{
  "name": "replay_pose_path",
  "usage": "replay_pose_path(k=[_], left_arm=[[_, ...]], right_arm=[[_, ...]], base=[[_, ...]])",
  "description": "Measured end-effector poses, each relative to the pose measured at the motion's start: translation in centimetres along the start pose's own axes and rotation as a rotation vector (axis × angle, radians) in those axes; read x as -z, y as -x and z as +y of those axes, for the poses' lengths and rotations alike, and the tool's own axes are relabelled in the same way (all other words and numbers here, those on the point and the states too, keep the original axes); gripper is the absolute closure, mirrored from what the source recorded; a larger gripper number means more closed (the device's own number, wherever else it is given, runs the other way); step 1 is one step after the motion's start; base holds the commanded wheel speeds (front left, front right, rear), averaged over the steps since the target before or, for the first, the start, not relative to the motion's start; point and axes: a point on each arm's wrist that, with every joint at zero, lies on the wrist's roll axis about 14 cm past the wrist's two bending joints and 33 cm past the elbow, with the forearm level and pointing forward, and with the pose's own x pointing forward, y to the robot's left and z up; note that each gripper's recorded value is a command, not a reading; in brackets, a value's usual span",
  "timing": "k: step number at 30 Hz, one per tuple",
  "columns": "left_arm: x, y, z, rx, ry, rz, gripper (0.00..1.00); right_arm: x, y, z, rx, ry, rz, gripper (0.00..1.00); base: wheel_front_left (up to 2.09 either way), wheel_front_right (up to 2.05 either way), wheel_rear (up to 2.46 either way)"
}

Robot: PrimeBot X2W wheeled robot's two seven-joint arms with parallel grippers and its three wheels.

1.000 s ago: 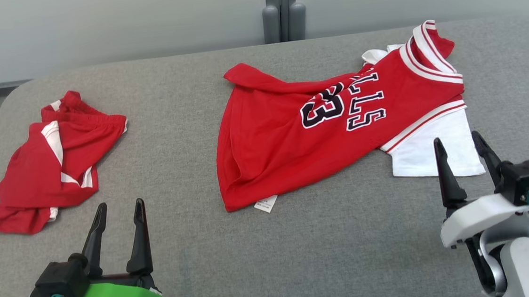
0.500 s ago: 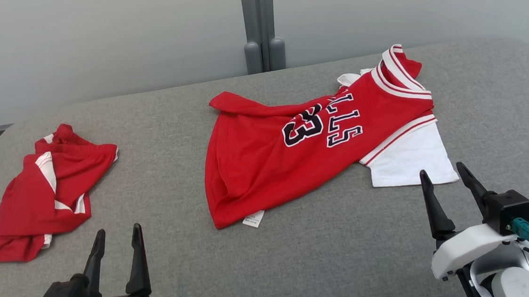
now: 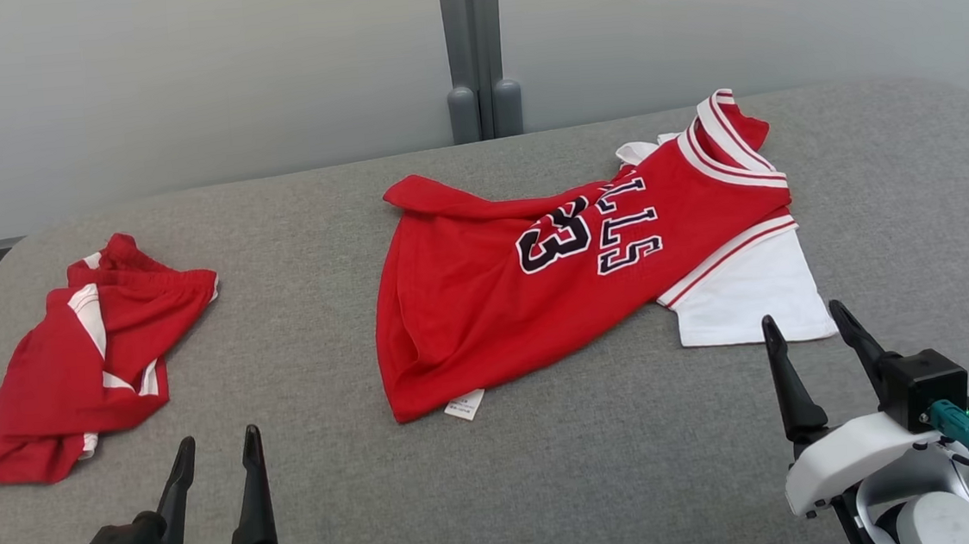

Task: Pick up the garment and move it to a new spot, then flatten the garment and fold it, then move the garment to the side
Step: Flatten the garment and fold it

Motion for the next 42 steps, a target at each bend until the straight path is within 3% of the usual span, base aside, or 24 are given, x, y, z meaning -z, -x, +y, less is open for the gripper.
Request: replay_pose_path(k=[17,32,42], left_arm=[[1.8,0.4,-0.2,0.007,-0.002,0.066,0.00],[9.3,-3.5,-8.7,0.312,-0.019,0.374,0.00],[12.4,-5.3,-9.7,0.380,-0.036,0.447,0.00]], right_arm=[[1.3,-0.1,-1.0,0.032,-0.043,0.045,0.00],[7.5,-4.4,-6.3,0.173,-0.074,0.325,0.00],[12.0,-6.3,-8.4,0.229,-0.078,0.479,0.00]], base=[[0.00,0.00,0.00],[0.00,0.00,0.00],[0.00,0.00,0.00]])
